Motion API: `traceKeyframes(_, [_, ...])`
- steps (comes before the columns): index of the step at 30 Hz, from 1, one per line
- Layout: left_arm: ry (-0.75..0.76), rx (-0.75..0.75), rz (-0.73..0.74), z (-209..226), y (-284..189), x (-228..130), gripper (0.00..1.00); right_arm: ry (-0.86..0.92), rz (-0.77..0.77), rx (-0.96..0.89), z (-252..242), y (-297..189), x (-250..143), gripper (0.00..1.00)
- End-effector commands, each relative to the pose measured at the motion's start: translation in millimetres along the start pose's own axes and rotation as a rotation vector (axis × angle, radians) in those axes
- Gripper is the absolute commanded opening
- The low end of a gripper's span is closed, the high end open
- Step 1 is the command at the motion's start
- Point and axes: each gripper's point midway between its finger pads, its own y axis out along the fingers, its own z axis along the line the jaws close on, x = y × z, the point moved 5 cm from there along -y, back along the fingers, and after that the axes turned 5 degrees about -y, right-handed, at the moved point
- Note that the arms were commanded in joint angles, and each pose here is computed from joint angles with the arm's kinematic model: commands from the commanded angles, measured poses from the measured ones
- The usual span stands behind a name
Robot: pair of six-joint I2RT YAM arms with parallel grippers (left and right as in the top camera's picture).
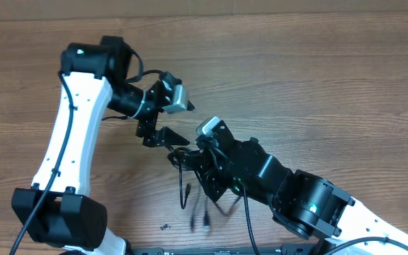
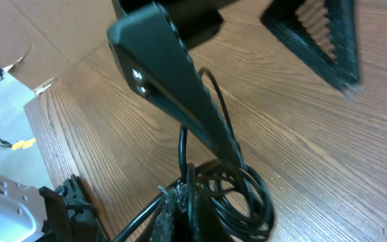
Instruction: Untangle cables
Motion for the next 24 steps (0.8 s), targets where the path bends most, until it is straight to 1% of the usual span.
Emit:
traceKeyframes(1, [0.142,-0.049,0.012,-8,15,8,0.77,-0.006,-0.042,0.013,2,-8,10,0.04])
traceKeyframes(3, [0.147,-0.054,0.011,-9,16,9,0.77,-0.006,-0.042,0.013,2,-8,11,0.04])
traceKeyframes(7, [0.110,-0.013,0.001,-3,3,2,0.81,-0.006,-0.043,0.009,2,-8,11,0.04])
traceKeyframes(11, [0.102,0.002,-0.002,0,-1,-1,0.81,-0.007,-0.039,0.004,1,-8,10,0.04])
traceKeyframes(13, [0.103,0.005,0.000,0,-1,-1,0.91,-0.003,0.010,-0.065,-8,-5,-1,0.04])
traceKeyframes(14, [0.101,0.006,0.002,0,-2,-2,0.94,0.001,0.027,-0.081,-11,-4,-4,0.04])
traceKeyframes(15, [0.099,0.014,0.004,2,-4,-3,1.00,0.004,0.075,-0.092,-13,2,-13,0.05])
traceKeyframes(16, [0.083,0.032,0.001,5,-8,-5,1.00,0.012,0.107,-0.085,-12,7,-18,0.19])
traceKeyframes(17, [0.045,0.063,-0.005,11,-13,-7,1.00,0.035,0.145,-0.072,-11,14,-25,0.35])
traceKeyframes(18, [-0.021,0.111,-0.016,20,-20,-10,0.99,0.050,0.195,-0.042,-7,26,-34,0.47])
traceKeyframes(19, [-0.138,0.192,-0.043,37,-31,-13,1.00,0.065,0.254,-0.012,-4,41,-44,0.59])
traceKeyframes(20, [-0.180,0.221,-0.054,43,-35,-14,1.00,0.078,0.275,-0.006,-4,46,-48,0.63])
traceKeyframes(21, [-0.233,0.256,-0.066,51,-40,-15,1.00,0.100,0.300,-0.005,-4,54,-54,0.69])
traceKeyframes(22, [-0.322,0.321,-0.085,64,-50,-18,1.00,0.148,0.346,-0.012,-5,69,-64,0.71])
traceKeyframes(24, [-0.424,0.408,-0.087,78,-62,-24,1.00,0.184,0.392,-0.014,-4,86,-76,0.73])
